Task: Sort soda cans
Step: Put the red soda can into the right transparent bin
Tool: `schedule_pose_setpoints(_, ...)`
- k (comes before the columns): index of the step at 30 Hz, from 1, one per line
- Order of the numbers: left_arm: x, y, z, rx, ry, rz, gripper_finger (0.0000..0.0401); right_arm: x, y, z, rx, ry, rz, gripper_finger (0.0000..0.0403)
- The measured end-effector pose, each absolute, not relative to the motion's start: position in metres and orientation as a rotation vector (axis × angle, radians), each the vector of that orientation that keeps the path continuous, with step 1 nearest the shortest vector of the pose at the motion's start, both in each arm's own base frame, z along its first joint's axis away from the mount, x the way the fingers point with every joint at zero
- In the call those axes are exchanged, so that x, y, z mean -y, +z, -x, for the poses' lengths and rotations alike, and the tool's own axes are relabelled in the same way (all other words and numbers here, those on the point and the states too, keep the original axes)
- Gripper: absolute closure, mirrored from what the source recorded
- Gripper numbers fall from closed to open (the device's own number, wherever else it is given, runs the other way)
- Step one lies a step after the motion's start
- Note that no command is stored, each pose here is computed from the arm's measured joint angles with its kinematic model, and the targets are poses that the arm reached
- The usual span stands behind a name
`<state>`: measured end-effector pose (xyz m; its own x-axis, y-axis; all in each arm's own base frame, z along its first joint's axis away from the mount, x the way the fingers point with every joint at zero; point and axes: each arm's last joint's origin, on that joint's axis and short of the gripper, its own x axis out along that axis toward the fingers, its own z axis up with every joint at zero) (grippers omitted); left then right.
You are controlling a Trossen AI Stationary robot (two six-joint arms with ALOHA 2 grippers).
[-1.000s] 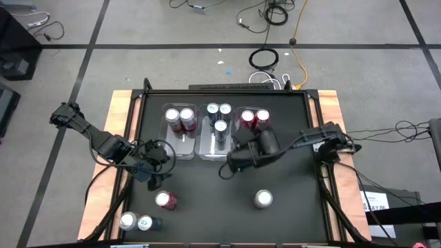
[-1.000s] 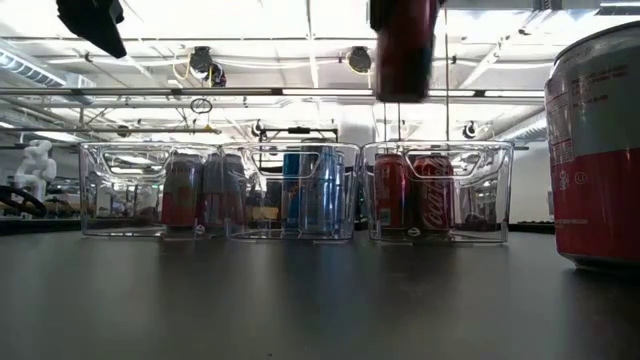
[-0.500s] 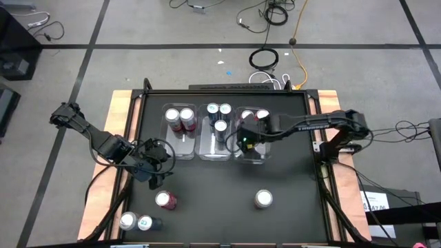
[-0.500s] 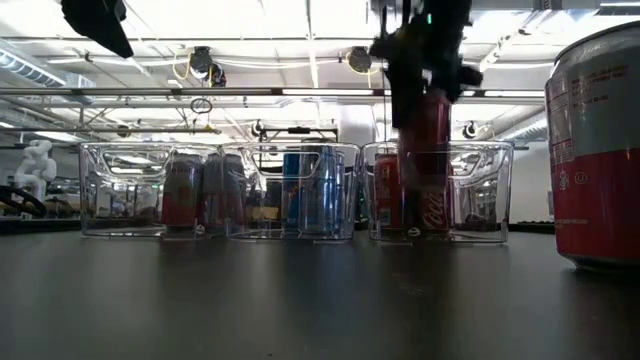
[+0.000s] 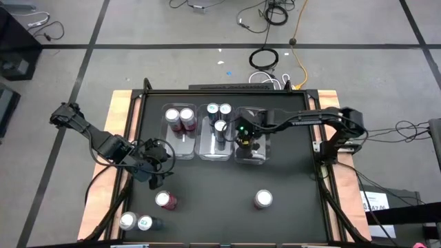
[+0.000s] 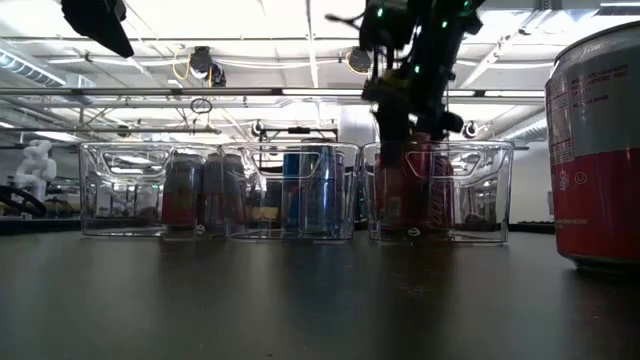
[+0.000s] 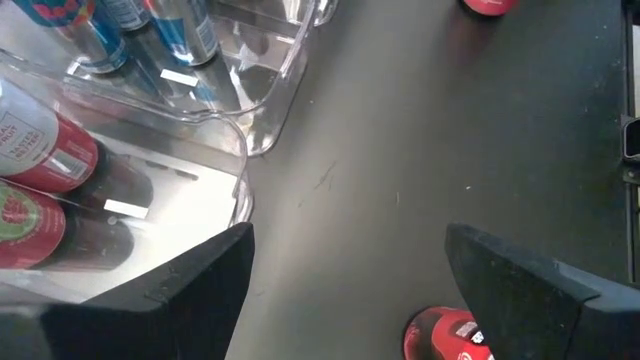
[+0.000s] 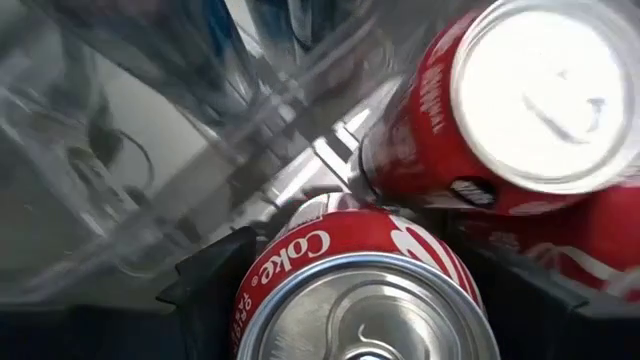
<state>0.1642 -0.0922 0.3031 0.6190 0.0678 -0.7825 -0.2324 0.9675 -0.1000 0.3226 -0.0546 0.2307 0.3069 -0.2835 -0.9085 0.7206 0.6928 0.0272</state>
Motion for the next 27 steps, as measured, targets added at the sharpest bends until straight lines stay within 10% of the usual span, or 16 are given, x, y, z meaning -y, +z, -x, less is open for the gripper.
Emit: schedule_pose_setpoints(27, 0.092, 0.303, -0.164, -0.888, 0.174, 0.2, 0.0065, 0.06, 0.223, -0.334, -1.058, -0.607, -0.362, 0.0087)
